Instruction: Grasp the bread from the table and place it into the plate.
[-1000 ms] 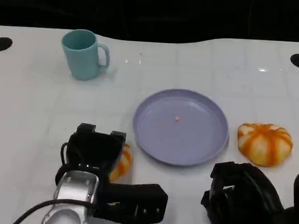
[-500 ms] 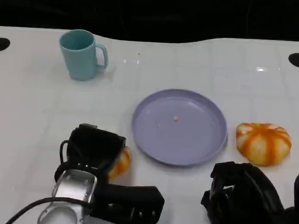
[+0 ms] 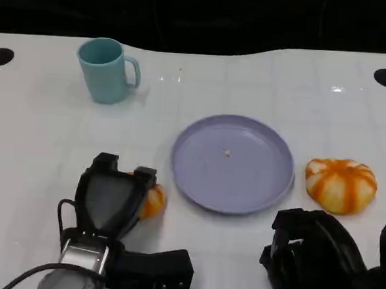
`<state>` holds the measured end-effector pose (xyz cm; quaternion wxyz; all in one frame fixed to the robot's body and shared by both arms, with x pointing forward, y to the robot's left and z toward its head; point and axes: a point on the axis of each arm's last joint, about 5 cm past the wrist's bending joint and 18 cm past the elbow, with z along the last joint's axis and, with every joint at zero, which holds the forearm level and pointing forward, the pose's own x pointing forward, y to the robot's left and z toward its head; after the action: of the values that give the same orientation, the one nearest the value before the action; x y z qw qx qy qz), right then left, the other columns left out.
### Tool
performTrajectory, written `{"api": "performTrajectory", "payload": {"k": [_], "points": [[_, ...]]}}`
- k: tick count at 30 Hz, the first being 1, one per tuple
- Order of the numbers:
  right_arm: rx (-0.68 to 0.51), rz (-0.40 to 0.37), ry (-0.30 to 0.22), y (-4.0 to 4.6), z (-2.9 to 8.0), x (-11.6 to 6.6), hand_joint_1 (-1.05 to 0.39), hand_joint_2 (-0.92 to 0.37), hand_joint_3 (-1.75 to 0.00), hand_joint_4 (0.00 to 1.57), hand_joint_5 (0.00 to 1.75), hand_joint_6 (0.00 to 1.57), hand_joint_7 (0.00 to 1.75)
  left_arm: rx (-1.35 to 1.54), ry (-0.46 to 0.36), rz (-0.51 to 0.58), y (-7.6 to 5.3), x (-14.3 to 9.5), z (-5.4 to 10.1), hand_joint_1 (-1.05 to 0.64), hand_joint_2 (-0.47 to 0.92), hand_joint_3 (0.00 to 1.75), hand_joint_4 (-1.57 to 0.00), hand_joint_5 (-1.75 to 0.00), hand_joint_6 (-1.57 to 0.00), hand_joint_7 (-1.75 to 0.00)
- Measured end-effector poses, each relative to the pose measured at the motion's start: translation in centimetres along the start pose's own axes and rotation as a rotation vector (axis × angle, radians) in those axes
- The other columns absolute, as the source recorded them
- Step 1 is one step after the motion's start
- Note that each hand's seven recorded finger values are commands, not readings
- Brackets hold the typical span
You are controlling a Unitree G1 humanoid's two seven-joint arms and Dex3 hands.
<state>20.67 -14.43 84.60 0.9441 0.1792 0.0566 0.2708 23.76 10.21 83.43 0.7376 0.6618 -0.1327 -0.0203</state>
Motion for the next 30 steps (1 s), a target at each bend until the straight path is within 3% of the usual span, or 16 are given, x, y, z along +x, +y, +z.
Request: {"api": "performTrajectory", "payload": {"k": [3,7,8,9,14,23,30], "points": [[0.003,0.000,0.003,0.00,0.0,0.0,-1.05,-0.04,-1.42,1.51,1.41,1.57,1.01,0.000,0.000,0.007,-0.1,-0.1,0.0,-0.28,0.25,1.55,-1.16,-1.75,-0.88,-1.12],[0.004,-0.001,0.004,0.00,0.0,0.0,-1.05,-0.05,-1.43,1.52,1.41,1.57,1.02,-0.009,0.004,0.023,0.3,0.0,0.0,-0.25,0.22,1.56,-1.16,-1.75,-0.90,-1.08],[0.003,0.000,0.003,0.00,0.0,0.0,-1.05,-0.05,-1.43,1.51,1.41,1.57,1.02,-0.013,0.006,0.027,0.5,0.1,0.0,-0.24,0.18,1.60,-1.17,-1.75,-0.88,-1.30],[0.003,0.001,0.002,0.00,0.0,0.0,-1.05,-0.05,-1.44,1.51,1.41,1.57,1.02,-0.018,0.008,0.034,0.6,0.1,0.0,-0.24,0.17,1.61,-1.18,-1.75,-0.87,-1.40],[0.001,0.001,0.001,0.00,0.0,0.0,-1.05,-0.04,-1.44,1.50,1.40,1.57,1.02,-0.034,0.009,0.053,1.6,-0.1,-0.1,-0.22,0.18,1.66,-1.18,-1.75,-0.82,-1.62],[0.000,-0.006,0.003,0.02,0.0,0.0,-1.05,-0.05,-1.45,1.51,1.41,1.57,1.03,-0.094,0.009,0.171,4.0,0.5,-0.4,-0.22,0.22,1.73,-1.19,-1.75,-0.85,-1.75],[0.000,-0.007,0.003,0.02,0.0,0.0,-1.05,-0.04,-1.46,1.50,1.41,1.57,1.02,-0.123,-0.008,0.256,5.6,1.0,-0.5,-0.23,0.11,1.63,-1.19,-1.75,-0.83,-1.75]]}}
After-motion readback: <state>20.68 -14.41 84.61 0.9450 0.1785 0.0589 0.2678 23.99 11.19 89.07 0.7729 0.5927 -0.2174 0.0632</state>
